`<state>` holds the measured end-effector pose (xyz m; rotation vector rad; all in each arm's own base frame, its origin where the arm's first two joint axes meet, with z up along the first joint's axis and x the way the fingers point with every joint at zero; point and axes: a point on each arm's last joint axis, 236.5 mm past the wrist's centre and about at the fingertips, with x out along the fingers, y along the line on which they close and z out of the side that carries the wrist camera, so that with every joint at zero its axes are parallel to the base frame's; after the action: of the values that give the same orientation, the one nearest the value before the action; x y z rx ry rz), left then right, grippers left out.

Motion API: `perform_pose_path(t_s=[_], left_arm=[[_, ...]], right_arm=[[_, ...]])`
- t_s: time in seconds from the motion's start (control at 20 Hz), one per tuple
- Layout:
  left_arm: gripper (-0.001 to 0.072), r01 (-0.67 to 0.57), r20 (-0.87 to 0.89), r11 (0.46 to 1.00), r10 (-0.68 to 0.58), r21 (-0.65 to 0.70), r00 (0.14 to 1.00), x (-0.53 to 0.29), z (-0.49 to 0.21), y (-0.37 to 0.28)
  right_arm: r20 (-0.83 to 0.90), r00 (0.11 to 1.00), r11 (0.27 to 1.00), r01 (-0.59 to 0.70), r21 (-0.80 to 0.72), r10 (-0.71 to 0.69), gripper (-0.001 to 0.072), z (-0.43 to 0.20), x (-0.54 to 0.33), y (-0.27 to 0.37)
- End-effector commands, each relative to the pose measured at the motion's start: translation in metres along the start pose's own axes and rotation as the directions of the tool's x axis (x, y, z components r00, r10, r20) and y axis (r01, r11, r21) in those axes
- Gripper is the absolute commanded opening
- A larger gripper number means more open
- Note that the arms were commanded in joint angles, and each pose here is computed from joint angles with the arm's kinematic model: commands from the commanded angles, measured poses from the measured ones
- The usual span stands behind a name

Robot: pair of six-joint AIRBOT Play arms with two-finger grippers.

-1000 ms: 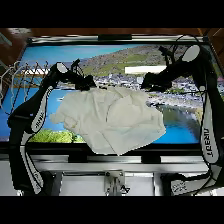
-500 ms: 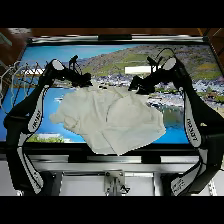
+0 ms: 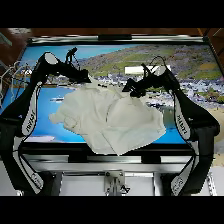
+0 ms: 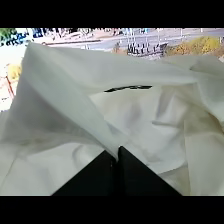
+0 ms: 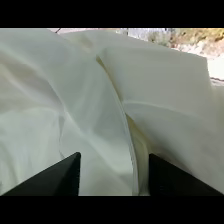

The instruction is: Fold the shirts.

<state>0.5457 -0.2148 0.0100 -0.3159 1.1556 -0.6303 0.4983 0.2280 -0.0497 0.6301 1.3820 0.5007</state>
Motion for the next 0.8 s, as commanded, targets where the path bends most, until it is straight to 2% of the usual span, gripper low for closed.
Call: perform_pose_path(t_s=[0.0,0.05,0.1,0.3,0.45,0.6,0.75], left_arm=[[0.0048,0.002,0.005,1.000,-0.002,0.029,1.000,-0.007,0.001,-0.005],[0.0049,0.001,0.005,0.999,-0.002,0.042,1.000,-0.008,0.002,-0.005],[0.0049,0.001,0.006,0.999,-0.001,0.043,1.000,-0.008,0.002,-0.005],[0.0048,0.008,-0.011,0.989,-0.007,0.149,1.000,-0.023,-0.002,-0.013],[0.0047,-0.036,0.071,0.977,0.021,0.211,0.997,-0.071,0.014,-0.027],[0.0048,-0.058,0.155,0.961,0.016,0.270,0.988,-0.138,0.020,-0.063],[0.0047,-0.037,0.129,0.956,-0.002,0.292,0.992,-0.181,-0.008,-0.106]], right_arm=[[0.006,1.000,1.000,-0.021,-0.019,0.021,0.0312,0.001,0.018,0.002],[0.016,0.998,0.998,-0.053,-0.042,0.053,0.0169,0.004,0.018,0.010],[0.028,0.996,0.993,-0.085,-0.076,0.088,0.0078,0.008,0.014,0.020],[0.080,0.979,0.971,-0.175,-0.160,0.190,0.0077,0.032,-0.040,0.058],[0.096,0.970,0.949,-0.195,-0.247,0.225,0.0077,0.032,-0.105,0.085],[0.059,0.971,0.928,-0.203,-0.311,0.232,0.0077,0.001,-0.159,0.111],[-0.038,0.980,0.896,-0.195,-0.399,0.196,0.0077,-0.051,-0.189,0.137]])
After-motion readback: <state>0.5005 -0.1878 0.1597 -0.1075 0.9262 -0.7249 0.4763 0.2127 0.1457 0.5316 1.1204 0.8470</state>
